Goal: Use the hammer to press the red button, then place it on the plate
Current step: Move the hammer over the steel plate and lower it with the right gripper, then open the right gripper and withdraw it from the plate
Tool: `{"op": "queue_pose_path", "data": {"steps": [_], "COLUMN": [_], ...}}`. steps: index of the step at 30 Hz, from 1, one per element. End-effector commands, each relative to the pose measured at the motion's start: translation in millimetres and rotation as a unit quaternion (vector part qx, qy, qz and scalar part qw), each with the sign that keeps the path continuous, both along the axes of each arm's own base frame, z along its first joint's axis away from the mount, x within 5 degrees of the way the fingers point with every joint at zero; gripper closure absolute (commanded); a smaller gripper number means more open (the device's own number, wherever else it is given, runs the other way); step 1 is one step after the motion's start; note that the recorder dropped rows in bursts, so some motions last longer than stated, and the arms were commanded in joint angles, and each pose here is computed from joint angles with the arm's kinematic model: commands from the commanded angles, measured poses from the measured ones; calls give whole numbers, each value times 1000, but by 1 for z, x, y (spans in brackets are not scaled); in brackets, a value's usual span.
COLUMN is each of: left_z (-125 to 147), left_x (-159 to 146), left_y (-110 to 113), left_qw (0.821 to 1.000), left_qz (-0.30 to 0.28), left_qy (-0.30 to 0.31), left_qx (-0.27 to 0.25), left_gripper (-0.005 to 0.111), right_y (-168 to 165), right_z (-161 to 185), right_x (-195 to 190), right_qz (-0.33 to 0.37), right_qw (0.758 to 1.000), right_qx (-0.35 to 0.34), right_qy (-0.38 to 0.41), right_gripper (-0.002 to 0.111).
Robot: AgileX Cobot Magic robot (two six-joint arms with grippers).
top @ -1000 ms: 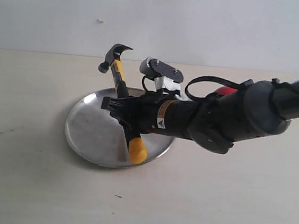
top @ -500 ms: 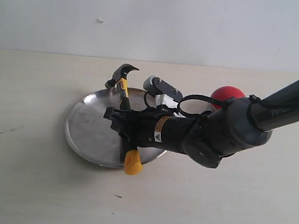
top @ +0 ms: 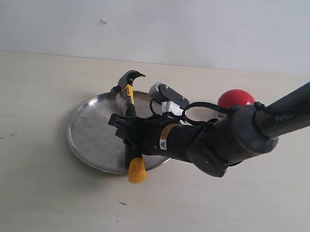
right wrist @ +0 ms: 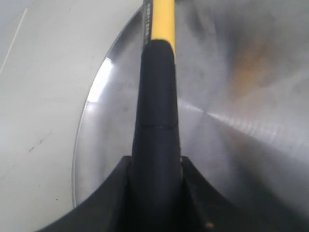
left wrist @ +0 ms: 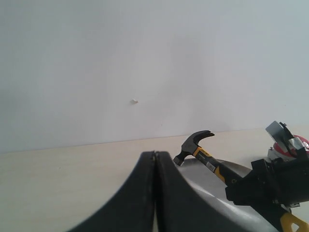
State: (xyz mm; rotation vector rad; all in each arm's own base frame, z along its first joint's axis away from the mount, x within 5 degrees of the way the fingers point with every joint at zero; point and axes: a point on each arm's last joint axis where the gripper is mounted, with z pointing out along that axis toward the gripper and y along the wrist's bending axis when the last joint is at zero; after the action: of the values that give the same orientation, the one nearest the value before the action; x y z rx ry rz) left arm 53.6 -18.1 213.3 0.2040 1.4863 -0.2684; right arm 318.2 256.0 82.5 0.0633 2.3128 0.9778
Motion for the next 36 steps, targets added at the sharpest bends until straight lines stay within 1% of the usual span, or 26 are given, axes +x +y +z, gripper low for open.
{"op": "queue_pose_path", "data": {"steps": [1,9,12,18,21,24,31,34,35,36], "left_z": [-1,-1,-1,-1,-1,-1,-1,-1,-1,-1], "left_x": [0,0,0,0,0,0,0,0,0,0], "left_y": [1,1,1,1,1,1,1,1,1,1], "left_qw": [1000,1000,1000,1000,1000,1000,1000,1000,1000,1000], "left_qz": [3,3,3,3,3,3,3,3,3,3], "left_qy": [-2,-2,-2,-2,-2,-2,-2,-2,-2,-2], "left_qx": [-1,-1,-1,-1,-1,-1,-1,-1,-1,-1], "left_gripper": [107,107,107,107,107,107,107,107,107,107], "right_y": [5,5,5,5,3,-2,-14,-21,-27,-31], "right_z": [14,14,14,14,14,17,38,56,70,77], "right_x": [4,4,4,4,3,3,2,-2,-5,-7], "right_qz": [10,10,10,10,6,-2,2,13,24,29], "right_qw": [999,999,999,999,1000,1000,995,989,982,977], "right_qx": [32,32,33,31,16,-19,-100,-146,-185,-207], "right_qy": [-36,-35,-34,-34,-25,-11,-15,-27,-35,-37], "right_gripper": [102,73,67,59,54,51,51,52,53,56]}}
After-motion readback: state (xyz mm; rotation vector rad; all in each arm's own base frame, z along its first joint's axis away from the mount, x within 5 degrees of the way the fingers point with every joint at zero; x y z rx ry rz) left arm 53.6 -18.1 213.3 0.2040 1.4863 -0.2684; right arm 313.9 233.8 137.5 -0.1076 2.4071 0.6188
